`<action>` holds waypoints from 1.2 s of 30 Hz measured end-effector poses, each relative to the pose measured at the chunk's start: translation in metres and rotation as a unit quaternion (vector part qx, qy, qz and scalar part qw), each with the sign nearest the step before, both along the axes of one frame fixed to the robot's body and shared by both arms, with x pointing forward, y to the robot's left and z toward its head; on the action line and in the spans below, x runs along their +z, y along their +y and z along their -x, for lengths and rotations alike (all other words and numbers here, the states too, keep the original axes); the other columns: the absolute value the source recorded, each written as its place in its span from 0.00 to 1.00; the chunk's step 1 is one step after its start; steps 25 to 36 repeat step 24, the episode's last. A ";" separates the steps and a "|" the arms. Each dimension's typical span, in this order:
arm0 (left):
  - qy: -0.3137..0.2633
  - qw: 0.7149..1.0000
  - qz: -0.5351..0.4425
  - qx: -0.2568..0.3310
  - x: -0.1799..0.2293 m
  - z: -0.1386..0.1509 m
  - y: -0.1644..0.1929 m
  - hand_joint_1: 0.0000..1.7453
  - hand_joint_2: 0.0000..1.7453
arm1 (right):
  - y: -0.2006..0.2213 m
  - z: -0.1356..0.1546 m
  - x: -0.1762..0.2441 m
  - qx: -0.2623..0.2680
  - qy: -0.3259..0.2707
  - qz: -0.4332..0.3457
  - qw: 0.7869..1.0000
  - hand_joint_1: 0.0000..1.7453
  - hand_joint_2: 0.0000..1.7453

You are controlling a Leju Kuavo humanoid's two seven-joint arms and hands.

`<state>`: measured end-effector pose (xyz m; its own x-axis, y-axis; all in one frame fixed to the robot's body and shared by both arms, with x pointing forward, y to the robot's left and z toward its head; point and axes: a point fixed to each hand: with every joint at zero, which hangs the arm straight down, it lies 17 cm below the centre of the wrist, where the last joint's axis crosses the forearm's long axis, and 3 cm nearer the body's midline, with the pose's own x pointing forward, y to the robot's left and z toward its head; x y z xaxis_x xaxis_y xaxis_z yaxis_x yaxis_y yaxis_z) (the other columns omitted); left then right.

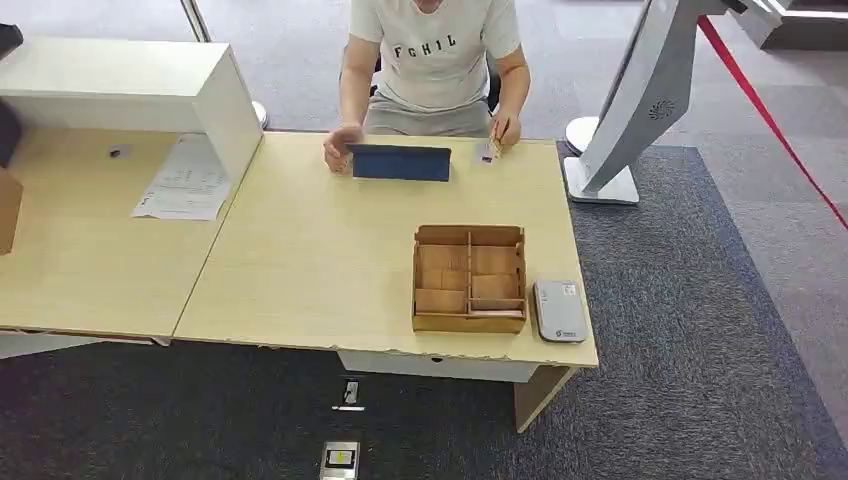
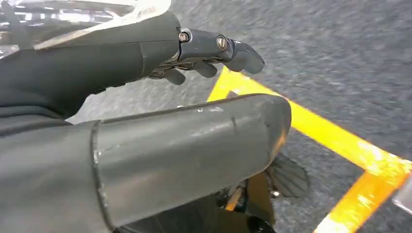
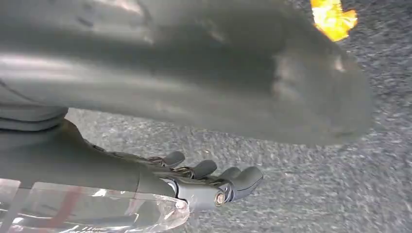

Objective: Pass the card to the sensor for recognition and then transmit it.

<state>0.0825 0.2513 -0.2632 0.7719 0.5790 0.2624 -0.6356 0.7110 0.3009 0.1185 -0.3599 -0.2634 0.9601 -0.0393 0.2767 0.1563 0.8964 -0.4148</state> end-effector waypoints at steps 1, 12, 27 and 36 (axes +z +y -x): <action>-0.003 1.000 -0.003 -0.005 0.000 -0.002 0.001 0.00 0.00 | 0.001 0.001 0.000 -0.001 0.002 -0.001 1.000 0.00 0.00; -0.118 0.977 -0.021 -0.175 0.009 -0.060 0.024 0.00 0.00 | 0.001 0.012 -0.002 -0.064 0.005 -0.005 0.998 0.00 0.00; -0.129 0.940 -0.087 -0.303 0.017 -0.076 0.054 0.00 0.00 | -0.001 0.011 -0.001 -0.076 -0.009 -0.001 0.997 0.00 0.00; -0.129 0.940 -0.087 -0.303 0.017 -0.076 0.054 0.00 0.00 | -0.001 0.011 -0.001 -0.076 -0.009 -0.001 0.997 0.00 0.00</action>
